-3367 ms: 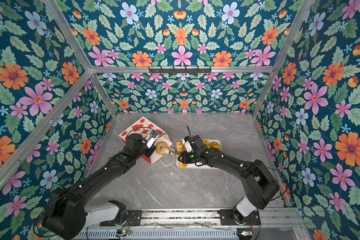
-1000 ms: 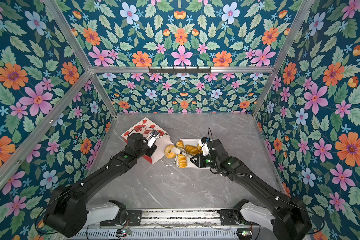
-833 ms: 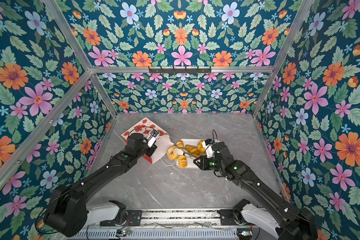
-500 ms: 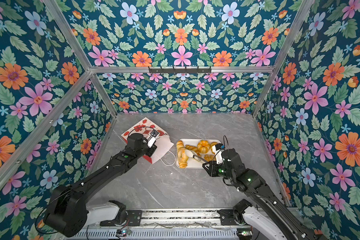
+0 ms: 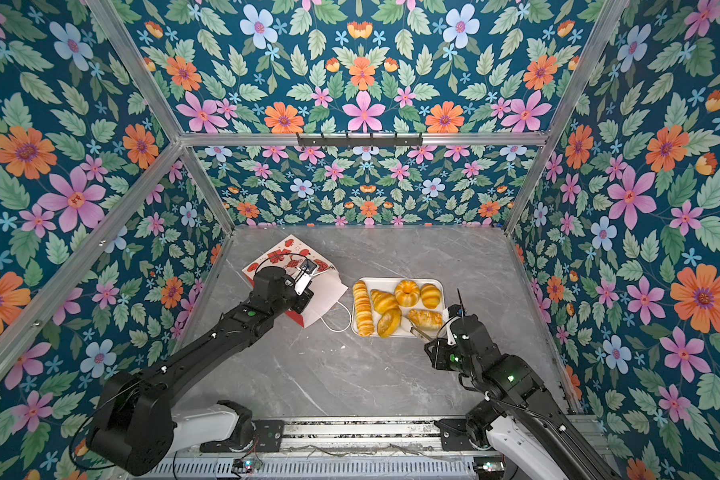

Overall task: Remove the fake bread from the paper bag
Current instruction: 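Lower the ring bun onto the tray and open the right tongs, then draw the right tongs back from the ring bun toward the robot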

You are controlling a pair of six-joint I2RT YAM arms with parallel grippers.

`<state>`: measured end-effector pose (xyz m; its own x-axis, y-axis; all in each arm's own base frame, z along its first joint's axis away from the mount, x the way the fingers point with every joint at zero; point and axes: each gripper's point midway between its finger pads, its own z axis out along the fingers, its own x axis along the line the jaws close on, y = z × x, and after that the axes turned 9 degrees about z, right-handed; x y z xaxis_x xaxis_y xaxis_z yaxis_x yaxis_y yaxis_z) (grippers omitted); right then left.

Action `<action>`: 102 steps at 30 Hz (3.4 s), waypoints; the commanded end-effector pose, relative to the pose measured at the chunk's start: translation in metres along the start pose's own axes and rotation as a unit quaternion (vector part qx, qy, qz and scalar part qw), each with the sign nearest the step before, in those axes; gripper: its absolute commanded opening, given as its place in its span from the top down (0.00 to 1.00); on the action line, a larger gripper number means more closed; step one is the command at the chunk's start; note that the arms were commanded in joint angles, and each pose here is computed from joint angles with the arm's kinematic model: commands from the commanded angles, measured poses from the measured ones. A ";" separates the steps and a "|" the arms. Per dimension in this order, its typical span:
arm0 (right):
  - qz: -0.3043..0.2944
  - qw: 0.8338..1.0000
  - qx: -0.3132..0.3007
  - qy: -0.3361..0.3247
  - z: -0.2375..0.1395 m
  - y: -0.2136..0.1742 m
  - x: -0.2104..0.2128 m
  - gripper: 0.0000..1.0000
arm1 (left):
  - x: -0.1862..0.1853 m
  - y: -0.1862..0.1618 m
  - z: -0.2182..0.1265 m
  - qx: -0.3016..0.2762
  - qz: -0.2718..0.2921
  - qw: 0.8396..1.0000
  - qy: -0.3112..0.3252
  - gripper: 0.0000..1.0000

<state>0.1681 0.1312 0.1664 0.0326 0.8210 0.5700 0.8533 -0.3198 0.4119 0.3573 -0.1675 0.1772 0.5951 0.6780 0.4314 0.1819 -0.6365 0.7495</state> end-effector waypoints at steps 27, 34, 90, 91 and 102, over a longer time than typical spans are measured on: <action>-0.014 0.993 -0.002 0.113 0.005 0.018 0.057 0.92 | 0.001 0.005 0.000 -0.014 -0.005 1.000 0.002 1.00; -0.026 0.992 0.013 0.123 0.003 0.012 0.059 0.82 | 0.000 0.004 0.001 -0.013 -0.005 1.000 -0.001 1.00; -0.152 0.979 0.096 0.094 0.036 0.019 0.080 0.73 | -0.001 0.000 0.002 -0.008 -0.005 1.000 0.000 1.00; -0.153 0.980 0.097 0.088 0.037 0.020 0.078 0.74 | -0.002 -0.001 0.003 -0.008 -0.005 1.000 -0.001 1.00; -0.169 0.981 0.074 0.068 0.027 0.025 0.071 0.73 | -0.002 -0.003 0.004 -0.004 -0.005 1.000 -0.002 1.00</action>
<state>0.2048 0.1984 0.1930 -0.3083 0.7891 0.5314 0.8890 0.0401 0.4562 0.3561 -0.1685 0.1694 0.6056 0.6740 0.4230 0.1866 -0.6371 0.7479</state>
